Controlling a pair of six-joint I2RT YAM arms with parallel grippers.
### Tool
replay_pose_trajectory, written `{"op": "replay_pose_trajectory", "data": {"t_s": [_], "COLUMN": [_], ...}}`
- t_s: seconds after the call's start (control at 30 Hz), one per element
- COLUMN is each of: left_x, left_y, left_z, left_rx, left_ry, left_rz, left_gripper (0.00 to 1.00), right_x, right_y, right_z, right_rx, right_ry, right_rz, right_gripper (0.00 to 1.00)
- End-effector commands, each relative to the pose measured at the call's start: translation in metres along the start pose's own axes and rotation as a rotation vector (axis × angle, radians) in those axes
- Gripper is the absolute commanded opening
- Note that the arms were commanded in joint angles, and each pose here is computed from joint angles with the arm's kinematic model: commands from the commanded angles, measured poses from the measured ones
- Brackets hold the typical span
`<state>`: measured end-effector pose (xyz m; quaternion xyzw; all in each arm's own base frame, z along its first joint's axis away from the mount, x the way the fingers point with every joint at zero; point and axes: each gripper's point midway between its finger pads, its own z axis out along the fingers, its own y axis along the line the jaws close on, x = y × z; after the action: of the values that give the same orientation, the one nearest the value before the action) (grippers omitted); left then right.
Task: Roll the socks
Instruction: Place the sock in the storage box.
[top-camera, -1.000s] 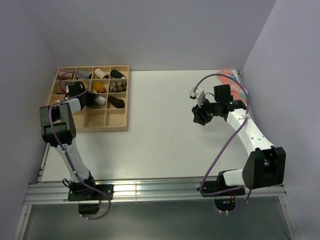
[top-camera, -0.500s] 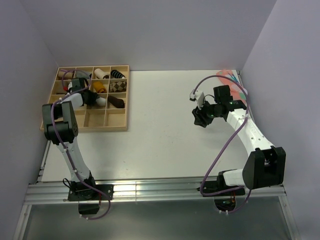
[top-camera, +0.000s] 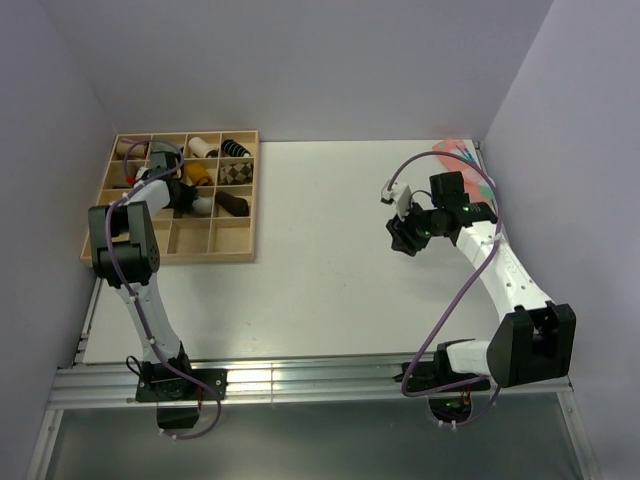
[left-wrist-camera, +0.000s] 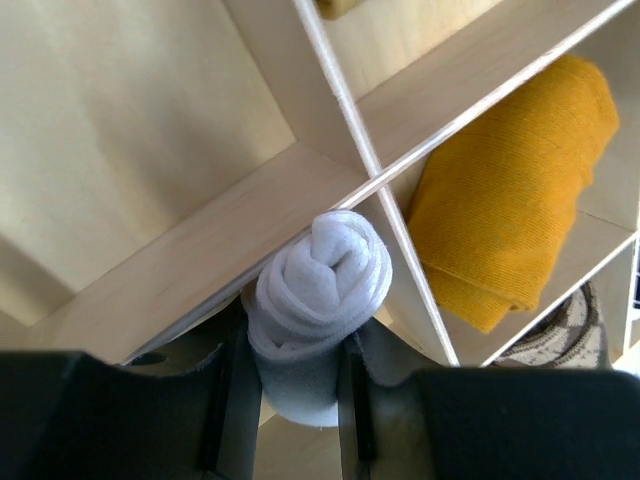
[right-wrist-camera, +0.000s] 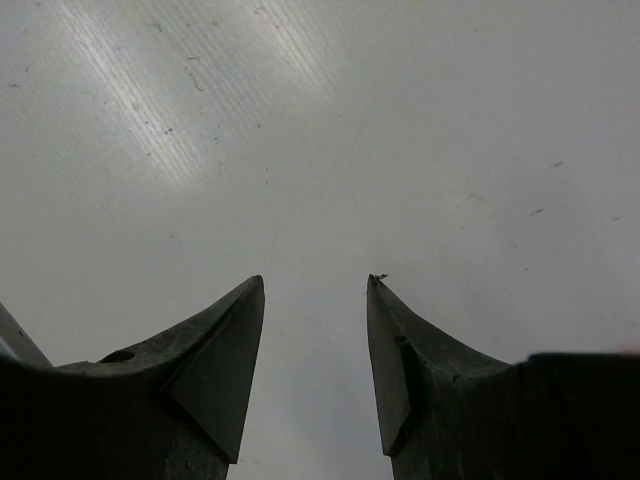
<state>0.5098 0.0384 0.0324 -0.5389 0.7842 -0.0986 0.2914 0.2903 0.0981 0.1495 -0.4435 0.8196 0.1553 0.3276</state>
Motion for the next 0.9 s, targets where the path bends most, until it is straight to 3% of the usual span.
{"op": "replay_pose_trajectory", "data": {"t_s": [0.0,0.27,0.7,0.73,0.87], "left_x": [0.009,-0.001,-0.013,-0.014,-0.019], "left_y": [0.064,0.06,0.028,0.026,0.015], "left_z": [-0.004,-0.014,-0.035,-0.037,-0.044], "left_rx": [-0.27,-0.284,-0.189,-0.185,-0.159], "left_ry": [0.011,-0.036,-0.071,-0.077,-0.089], "left_rz": [0.033,0.037,0.066,0.068,0.064], "left_gripper": [0.29,0.42,0.53,0.63,0.65], "right_x": [-0.002,0.0,-0.001,-0.001,0.0], "right_y": [0.001,0.003,0.002,0.001,0.0], "right_z": [-0.01,-0.013,-0.016,-0.016,-0.014], "right_rx": [0.019,0.023,0.032,0.032,0.032], "right_ry": [-0.01,-0.001,0.004,0.005,0.005], "right_rz": [-0.02,-0.024,-0.034,-0.034,-0.034], "right_gripper": [0.53,0.53,0.53,0.53,0.53]}}
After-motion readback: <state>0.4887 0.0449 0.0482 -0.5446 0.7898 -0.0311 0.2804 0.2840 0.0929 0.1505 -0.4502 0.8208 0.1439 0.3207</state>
